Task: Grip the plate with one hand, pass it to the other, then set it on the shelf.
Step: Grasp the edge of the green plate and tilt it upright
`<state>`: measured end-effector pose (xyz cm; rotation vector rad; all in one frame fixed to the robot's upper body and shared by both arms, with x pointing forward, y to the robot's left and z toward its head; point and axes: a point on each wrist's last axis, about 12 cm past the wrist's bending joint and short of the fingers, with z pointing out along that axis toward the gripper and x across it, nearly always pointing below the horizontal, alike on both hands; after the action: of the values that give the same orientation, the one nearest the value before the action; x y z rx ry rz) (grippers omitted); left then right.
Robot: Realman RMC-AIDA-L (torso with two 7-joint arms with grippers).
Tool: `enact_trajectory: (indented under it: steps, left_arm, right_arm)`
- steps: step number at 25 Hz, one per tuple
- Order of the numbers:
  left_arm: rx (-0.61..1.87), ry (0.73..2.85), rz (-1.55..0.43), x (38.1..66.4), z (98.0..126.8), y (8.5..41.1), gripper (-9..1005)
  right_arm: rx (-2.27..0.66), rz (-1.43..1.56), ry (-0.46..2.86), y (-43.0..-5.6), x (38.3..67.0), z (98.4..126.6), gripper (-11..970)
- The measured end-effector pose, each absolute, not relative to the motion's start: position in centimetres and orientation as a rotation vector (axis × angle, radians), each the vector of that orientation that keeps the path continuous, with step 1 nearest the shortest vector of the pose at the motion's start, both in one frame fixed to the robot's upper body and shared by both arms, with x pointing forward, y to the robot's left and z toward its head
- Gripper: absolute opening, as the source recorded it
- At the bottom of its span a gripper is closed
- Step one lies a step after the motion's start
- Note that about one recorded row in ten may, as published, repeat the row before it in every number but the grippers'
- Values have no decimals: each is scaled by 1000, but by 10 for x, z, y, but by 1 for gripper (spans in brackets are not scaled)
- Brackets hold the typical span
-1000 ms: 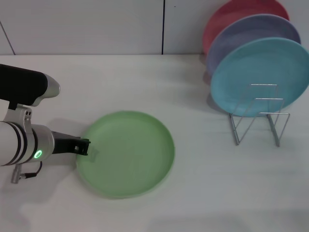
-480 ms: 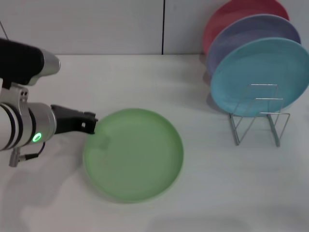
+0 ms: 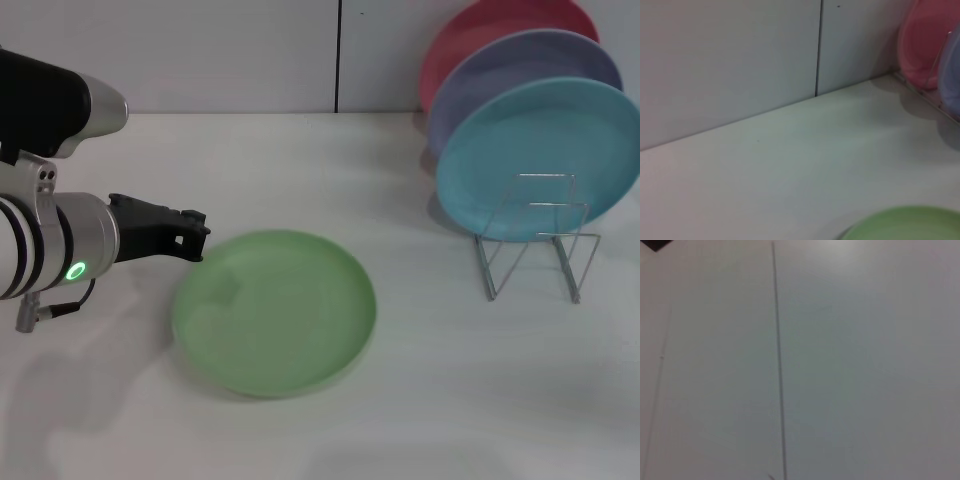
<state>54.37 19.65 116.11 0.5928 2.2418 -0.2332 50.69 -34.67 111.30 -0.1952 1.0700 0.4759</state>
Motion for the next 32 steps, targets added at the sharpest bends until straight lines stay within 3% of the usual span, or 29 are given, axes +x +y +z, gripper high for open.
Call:
enact_trajectory:
  steps: [12, 22, 26, 32]
  left_arm:
    - [640, 2299, -181, 544, 1150, 200, 106]
    - [628, 2348, -169, 548, 1136, 204, 320]
    - [613, 2384, -173, 553, 1130, 205, 555]
    - [596, 2449, -175, 561, 1114, 206, 780]
  right_arm:
    - [-95, 378, 1093, -360, 481, 1089, 838]
    - [-94, 353, 1104, -358, 477, 1083, 839]
    - [-95, 356, 1103, -357, 478, 1083, 839]
    - [-98, 359, 1100, -356, 480, 1084, 839]
